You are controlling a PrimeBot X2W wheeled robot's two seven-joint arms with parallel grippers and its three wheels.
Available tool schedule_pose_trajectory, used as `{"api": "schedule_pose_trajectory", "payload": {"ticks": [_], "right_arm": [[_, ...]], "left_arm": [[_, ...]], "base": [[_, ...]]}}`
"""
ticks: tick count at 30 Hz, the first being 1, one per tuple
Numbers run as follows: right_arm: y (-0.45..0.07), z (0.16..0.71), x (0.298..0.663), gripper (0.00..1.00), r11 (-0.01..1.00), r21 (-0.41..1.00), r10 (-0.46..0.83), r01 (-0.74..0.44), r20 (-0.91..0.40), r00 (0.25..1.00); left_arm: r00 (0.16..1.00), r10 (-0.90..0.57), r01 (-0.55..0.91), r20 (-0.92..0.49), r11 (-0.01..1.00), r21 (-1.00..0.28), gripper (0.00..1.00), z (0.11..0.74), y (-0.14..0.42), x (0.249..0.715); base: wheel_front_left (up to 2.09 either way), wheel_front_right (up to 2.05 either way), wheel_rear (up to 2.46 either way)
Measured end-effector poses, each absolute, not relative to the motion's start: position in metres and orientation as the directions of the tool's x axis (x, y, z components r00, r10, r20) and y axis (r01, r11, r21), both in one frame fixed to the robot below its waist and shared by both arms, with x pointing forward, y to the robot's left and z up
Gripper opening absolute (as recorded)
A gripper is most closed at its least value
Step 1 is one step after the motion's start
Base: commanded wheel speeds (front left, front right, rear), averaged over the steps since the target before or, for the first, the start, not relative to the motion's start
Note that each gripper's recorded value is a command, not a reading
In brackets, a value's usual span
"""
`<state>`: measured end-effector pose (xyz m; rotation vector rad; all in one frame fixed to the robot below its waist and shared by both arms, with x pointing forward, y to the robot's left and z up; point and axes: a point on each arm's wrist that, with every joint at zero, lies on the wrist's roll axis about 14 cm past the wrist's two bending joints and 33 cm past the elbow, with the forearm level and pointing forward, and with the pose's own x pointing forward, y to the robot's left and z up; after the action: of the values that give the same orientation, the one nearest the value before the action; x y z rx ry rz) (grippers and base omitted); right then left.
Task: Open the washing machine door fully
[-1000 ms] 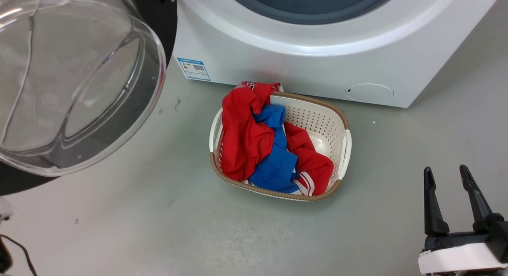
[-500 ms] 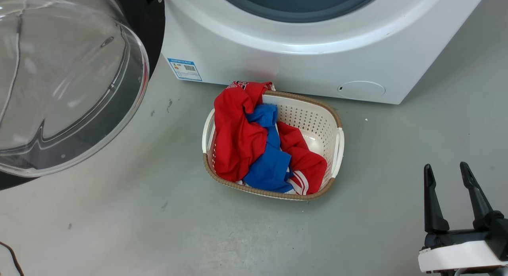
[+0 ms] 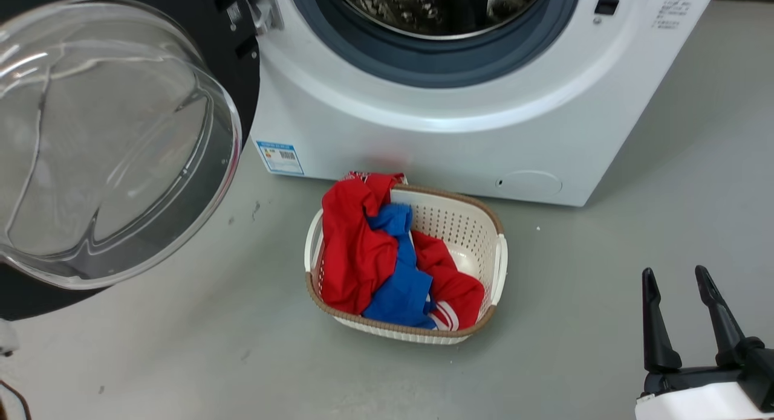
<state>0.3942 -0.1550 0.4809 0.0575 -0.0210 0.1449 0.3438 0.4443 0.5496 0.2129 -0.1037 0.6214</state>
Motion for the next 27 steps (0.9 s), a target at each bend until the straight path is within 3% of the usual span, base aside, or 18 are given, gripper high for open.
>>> {"api": "schedule_pose_trajectory", "payload": {"ticks": [11,27], "right_arm": [[-0.159,0.513,0.380,1.00,0.989,0.050,0.132,-0.138,0.113,0.985],[-0.187,0.546,0.356,1.00,0.997,0.040,0.052,-0.061,0.207,0.977]], "left_arm": [[0.867,0.368,-0.438,0.335,0.884,0.163,0.00,0.603,0.370,0.353],[0.940,0.136,-0.180,0.312,0.976,0.119,0.00,0.584,0.247,0.361]], "base": [[0.00,0.00,0.00],[0.00,0.00,0.00]]}}
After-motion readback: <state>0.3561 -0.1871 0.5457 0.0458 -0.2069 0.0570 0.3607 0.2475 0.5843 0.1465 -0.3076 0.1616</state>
